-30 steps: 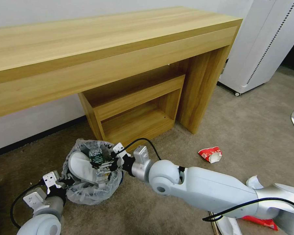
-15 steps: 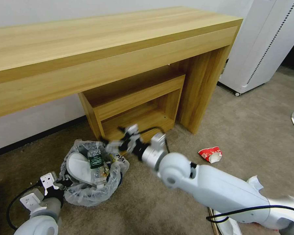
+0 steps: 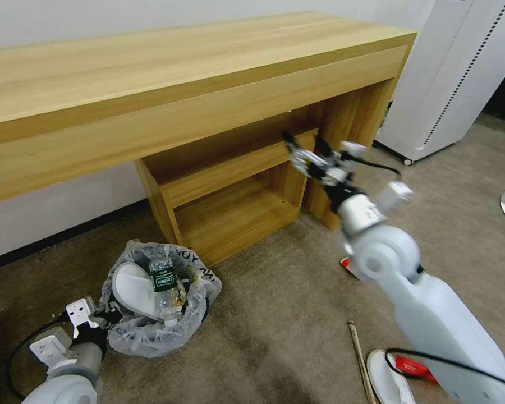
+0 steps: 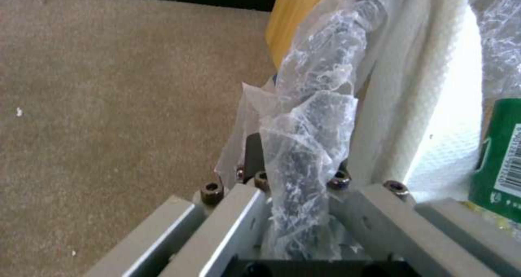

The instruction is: Pick up the trash bin and place the garbage on the floor into it.

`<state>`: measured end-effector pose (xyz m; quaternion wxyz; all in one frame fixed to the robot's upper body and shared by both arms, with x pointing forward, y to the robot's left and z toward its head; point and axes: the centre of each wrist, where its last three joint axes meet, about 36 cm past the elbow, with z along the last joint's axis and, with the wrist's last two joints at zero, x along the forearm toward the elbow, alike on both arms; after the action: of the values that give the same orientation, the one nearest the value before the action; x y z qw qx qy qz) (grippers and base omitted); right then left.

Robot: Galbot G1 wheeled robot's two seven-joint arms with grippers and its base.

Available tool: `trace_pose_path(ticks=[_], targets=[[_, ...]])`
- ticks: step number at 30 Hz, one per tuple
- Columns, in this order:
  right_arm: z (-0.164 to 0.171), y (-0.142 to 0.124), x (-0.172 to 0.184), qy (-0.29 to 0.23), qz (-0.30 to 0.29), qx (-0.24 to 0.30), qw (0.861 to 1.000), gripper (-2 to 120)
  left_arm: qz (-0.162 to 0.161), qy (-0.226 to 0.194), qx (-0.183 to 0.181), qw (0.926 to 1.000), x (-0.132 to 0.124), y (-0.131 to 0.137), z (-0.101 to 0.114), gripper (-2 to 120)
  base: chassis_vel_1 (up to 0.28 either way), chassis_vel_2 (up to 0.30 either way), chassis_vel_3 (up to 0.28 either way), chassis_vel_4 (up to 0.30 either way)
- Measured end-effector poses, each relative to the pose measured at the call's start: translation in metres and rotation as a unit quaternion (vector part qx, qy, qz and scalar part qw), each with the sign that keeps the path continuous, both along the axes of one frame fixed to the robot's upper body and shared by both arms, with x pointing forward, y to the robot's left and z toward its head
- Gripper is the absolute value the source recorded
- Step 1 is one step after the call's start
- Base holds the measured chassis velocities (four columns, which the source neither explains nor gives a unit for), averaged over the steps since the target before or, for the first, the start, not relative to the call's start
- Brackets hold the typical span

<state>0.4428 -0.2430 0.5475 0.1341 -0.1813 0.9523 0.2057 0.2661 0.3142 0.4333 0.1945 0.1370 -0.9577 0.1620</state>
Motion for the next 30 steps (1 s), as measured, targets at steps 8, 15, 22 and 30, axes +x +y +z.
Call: trace_pose_path(ticks=[8, 15, 22, 30], targets=[[-0.020, -0.046, -0.028, -0.031, -0.112, 0.005, 0.993, 100, -0.007, -0.002, 0.006, 1.0000, 0.001, 0.000, 0.001, 1, 0.000, 0.000, 0.000, 0.000], [-0.049, -0.053, -0.042, -0.004, -0.169, -0.018, 0.985, 100, -0.011, -0.002, 0.010, 0.9999, 0.002, -0.002, -0.003, 1, 0.000, 0.000, 0.000, 0.000], [-0.077, -0.060, -0.047, -0.018, -0.209, -0.051, 0.976, 100, -0.016, -0.006, 0.020, 0.9997, 0.001, -0.003, -0.005, 1, 0.000, 0.000, 0.000, 0.000], [-0.089, -0.058, -0.057, -0.008, -0.220, -0.040, 0.975, 100, -0.019, -0.009, 0.025, 0.9995, 0.003, -0.002, -0.004, 1, 0.000, 0.000, 0.000, 0.000]])
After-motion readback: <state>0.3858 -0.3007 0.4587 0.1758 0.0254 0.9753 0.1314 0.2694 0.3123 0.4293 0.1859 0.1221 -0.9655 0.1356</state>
